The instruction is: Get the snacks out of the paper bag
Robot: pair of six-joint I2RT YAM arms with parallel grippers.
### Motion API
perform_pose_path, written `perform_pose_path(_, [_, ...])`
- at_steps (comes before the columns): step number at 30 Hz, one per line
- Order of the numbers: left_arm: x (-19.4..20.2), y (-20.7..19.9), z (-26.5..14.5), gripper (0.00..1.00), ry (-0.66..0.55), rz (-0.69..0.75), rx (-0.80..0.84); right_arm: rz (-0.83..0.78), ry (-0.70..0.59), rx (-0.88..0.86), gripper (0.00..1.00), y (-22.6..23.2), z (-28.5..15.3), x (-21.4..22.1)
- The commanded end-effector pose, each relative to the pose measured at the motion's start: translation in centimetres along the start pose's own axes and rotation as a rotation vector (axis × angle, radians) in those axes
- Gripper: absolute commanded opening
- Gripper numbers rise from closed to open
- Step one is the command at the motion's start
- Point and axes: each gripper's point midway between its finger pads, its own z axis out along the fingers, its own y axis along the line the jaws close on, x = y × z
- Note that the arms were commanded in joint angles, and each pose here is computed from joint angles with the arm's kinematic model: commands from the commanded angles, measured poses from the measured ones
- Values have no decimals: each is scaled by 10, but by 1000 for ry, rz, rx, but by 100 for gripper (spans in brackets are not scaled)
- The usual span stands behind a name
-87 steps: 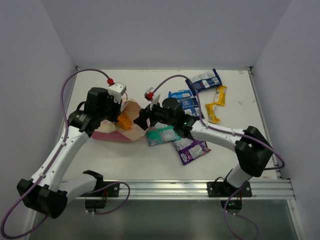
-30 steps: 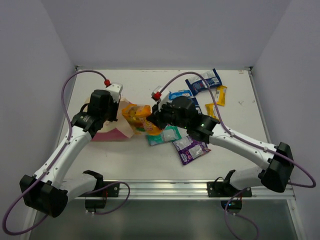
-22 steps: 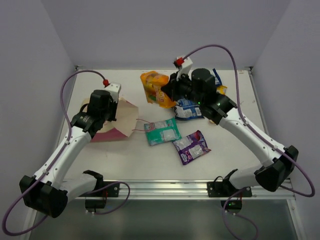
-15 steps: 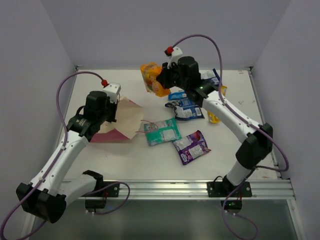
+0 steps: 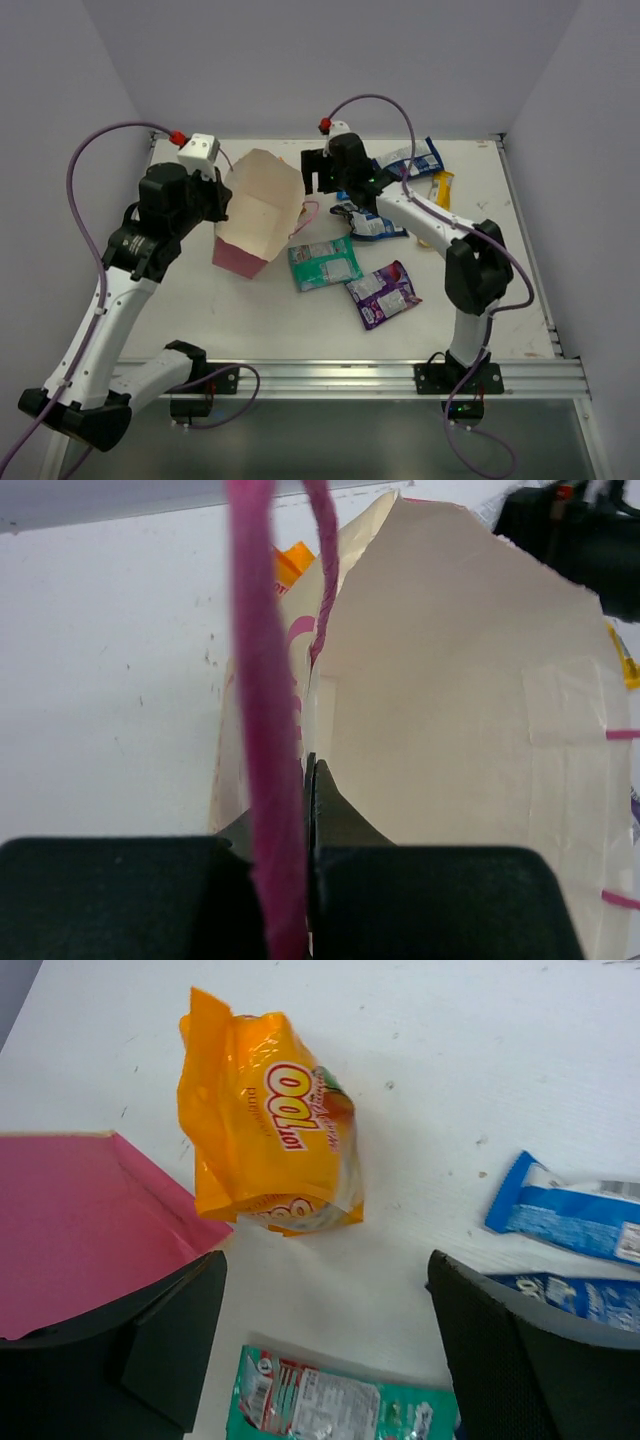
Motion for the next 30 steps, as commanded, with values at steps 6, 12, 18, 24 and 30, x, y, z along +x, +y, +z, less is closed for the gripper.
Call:
perform_pose_path(6, [-14, 11, 21, 0, 5, -193, 42, -36, -203, 73, 96, -16, -125, -52])
perform_pose_path(12, [1, 15, 38, 0, 37, -303, 151, -36, -194, 123, 99, -38, -182, -18])
perform_pose_path(18, [-7, 3, 37, 0, 14, -362, 245, -25, -212, 121, 99, -44, -221, -4])
perform_pose_path(24, [15, 21, 40, 0, 67, -422, 168, -14, -233, 132, 99, -49, -244, 1])
perform_pose_path(30, [60, 55, 45, 0, 170, -420, -25, -7, -267, 130, 99, -50, -271, -4])
